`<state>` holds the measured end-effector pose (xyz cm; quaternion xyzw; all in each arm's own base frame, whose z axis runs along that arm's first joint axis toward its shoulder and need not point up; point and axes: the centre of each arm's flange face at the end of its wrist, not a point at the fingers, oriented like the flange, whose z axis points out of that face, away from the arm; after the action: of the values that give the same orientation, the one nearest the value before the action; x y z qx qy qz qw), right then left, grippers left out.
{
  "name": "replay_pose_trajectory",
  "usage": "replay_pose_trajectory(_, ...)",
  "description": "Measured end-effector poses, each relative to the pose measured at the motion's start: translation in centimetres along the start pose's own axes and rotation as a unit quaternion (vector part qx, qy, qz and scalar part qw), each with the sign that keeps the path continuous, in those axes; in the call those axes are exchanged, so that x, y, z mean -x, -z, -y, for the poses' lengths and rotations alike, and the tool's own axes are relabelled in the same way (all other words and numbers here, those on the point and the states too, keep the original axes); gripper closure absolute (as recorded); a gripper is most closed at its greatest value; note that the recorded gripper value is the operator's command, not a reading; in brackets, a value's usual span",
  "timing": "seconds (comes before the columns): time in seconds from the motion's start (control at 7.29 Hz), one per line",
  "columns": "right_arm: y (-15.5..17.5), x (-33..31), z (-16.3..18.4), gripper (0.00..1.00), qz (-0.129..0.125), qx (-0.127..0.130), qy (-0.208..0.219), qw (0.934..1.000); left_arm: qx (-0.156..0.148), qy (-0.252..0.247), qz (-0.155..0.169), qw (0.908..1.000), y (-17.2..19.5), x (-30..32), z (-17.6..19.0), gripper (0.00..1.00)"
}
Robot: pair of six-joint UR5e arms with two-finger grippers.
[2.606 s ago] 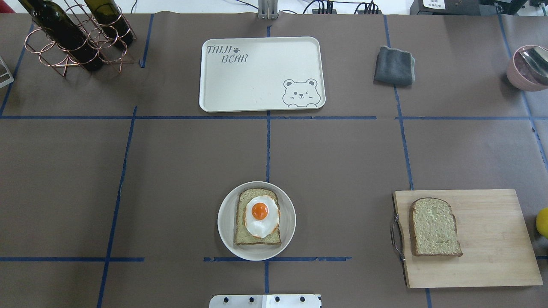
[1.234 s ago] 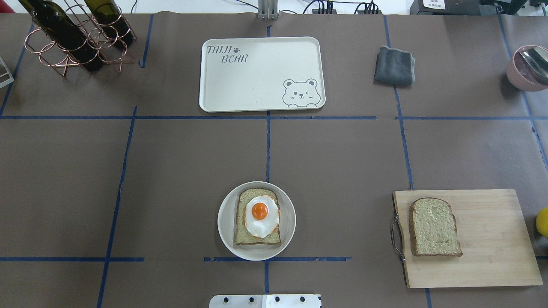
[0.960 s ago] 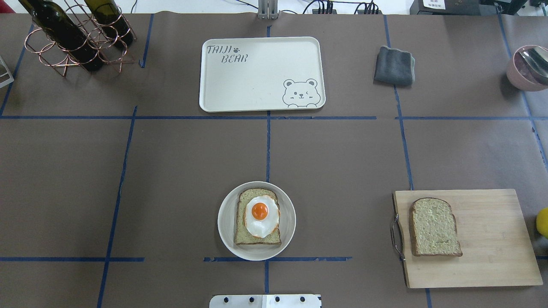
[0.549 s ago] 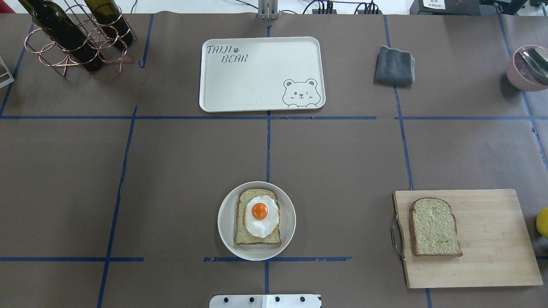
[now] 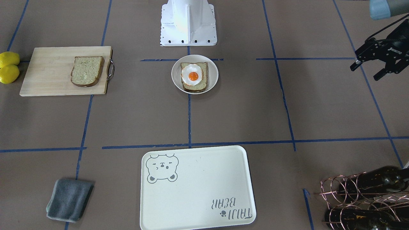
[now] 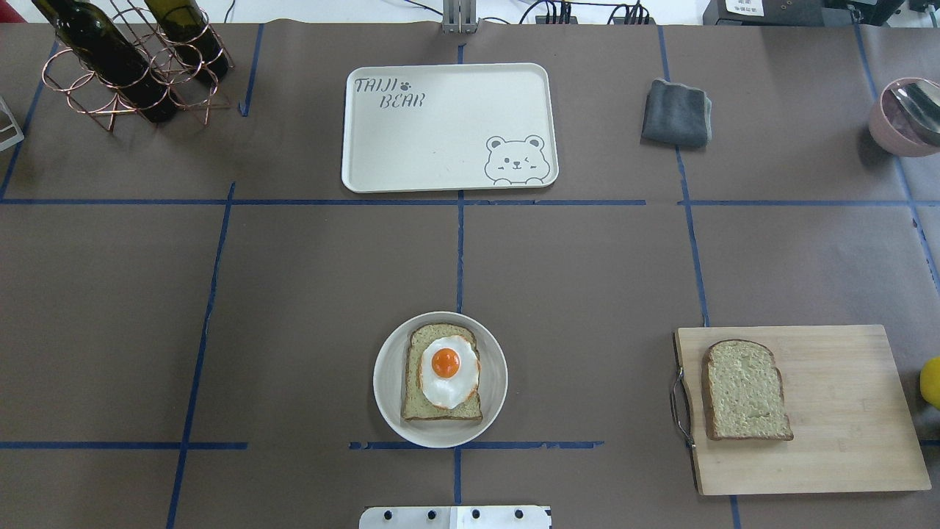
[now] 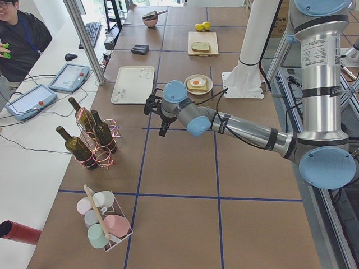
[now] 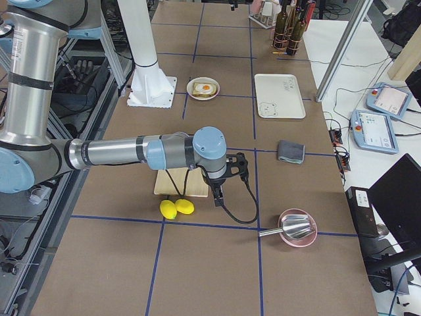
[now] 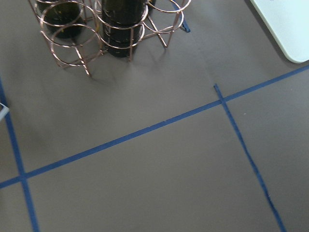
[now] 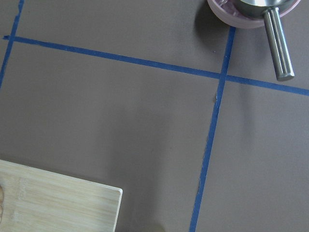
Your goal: Make sandwich and place on tray
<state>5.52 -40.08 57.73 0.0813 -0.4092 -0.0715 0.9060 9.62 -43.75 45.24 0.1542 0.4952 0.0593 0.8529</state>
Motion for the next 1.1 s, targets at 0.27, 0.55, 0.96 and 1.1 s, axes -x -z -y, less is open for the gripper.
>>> replay_pose_trajectory(0.27,-0.1,0.0,0.0,0.0,0.0,0.001,0.0,1.0,0.008,-0.011,0.006,0.9999,-0.8,-0.2,-0.9,0.0)
replay_pose_trajectory(0.55,-0.2,0.5,0.2,0.0,0.006,0.001,-0.006,1.0,0.021,-0.053,0.025,0.998,-0.7,3.0,-2.4,0.0)
replay_pose_trajectory(0.96,-0.9,2.1,1.1,0.0,0.012,-0.009,0.004,0.9999,0.054,-0.091,0.073,0.9918,2.0,9.1,-2.8,0.0)
replay_pose_trajectory(1.1,-1.3,2.7,1.4,0.0,0.013,-0.008,-0.003,0.9999,0.066,-0.084,0.089,0.9903,3.4,11.2,-2.8,0.0)
